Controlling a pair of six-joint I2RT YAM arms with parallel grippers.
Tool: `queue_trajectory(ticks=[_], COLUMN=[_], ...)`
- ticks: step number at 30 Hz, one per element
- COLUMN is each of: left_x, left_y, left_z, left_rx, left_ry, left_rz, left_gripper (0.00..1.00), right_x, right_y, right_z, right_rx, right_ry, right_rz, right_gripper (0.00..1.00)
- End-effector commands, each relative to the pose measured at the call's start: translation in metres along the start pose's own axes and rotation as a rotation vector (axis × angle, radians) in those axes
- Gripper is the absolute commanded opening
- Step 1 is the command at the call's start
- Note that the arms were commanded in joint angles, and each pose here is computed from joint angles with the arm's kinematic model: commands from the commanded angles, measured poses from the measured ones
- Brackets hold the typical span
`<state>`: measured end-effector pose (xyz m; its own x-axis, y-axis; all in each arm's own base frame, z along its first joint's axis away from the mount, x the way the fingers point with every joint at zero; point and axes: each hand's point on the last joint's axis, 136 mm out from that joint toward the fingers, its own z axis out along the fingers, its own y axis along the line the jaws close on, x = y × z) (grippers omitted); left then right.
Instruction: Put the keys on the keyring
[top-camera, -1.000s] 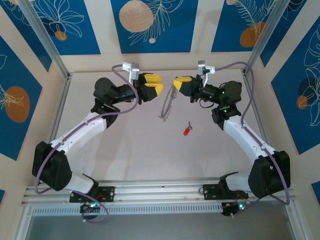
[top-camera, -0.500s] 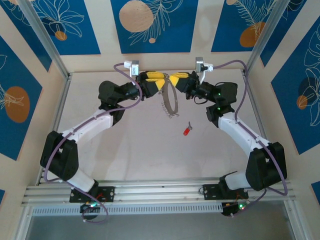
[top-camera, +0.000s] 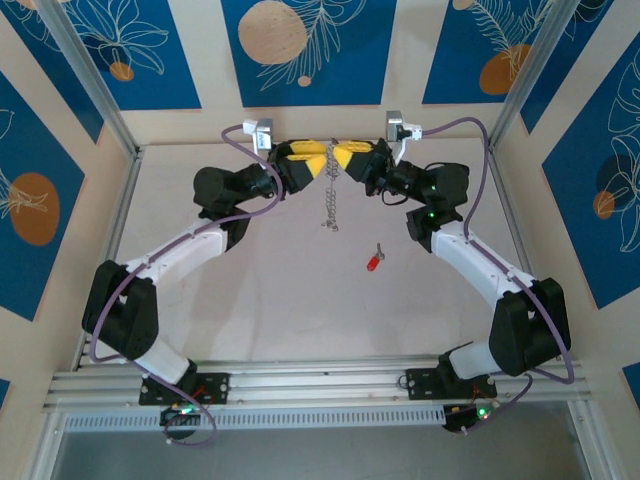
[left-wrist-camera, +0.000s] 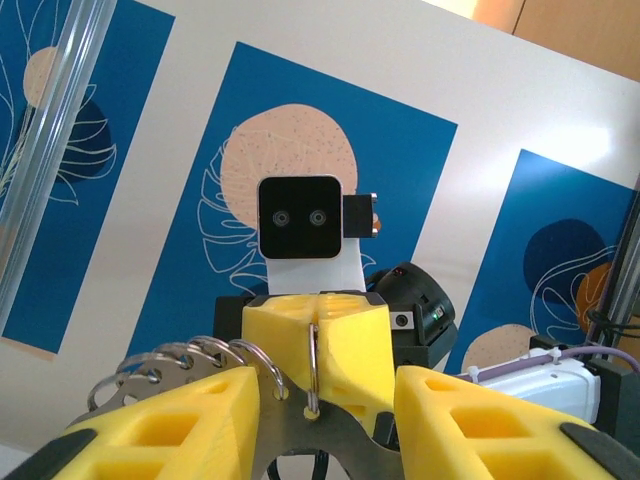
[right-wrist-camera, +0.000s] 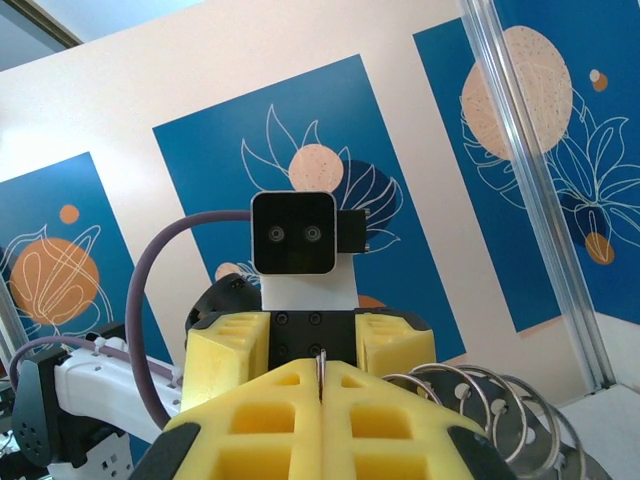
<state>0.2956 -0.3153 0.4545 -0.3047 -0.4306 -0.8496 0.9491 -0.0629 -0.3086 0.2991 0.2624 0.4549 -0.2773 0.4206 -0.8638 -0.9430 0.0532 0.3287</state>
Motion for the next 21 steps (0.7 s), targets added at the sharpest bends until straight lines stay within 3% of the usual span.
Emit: queue_trajectory(ticks=[1,10,17,19,21], left_x=[-0.0153,-0.0150,-0.0144,-0.0127,-0.0113], left_y=[-0.0127,-0.0152,-0.0168,-0.0173,-0.0182], left_z=[0.0042,0.0075,0.0081,0.0083,0.0081], left_rx=[0.048,0.070,0.083,0.088,0.092], left_ry=[-0.042,-0.034,-0.028,-0.024,-0.021], left_rz=[0.048,0.046,0.047,0.044,0.040], left_gripper=[0.38,0.30,0.10,0.10,0.19], right_x=[-0.0218,-0.0176,-0.0166,-0.0173,-0.0168], right_y=[0.0140,0.0106,0.0092,0.0100,0.0079], right_z=[0.0068,0.0103,0.0114,0.0112,0.0107], right_rx=[-0.034,-0.037,-0.036,-0.037,-0.030], right_ry=[-0.061,-0.057,-0.058,-0.059,-0.061], right_rz=[-0.059,-0.044,-0.041,-0.043,-0.039], right_gripper=[0.00,0.00,0.00,0.00,0.00])
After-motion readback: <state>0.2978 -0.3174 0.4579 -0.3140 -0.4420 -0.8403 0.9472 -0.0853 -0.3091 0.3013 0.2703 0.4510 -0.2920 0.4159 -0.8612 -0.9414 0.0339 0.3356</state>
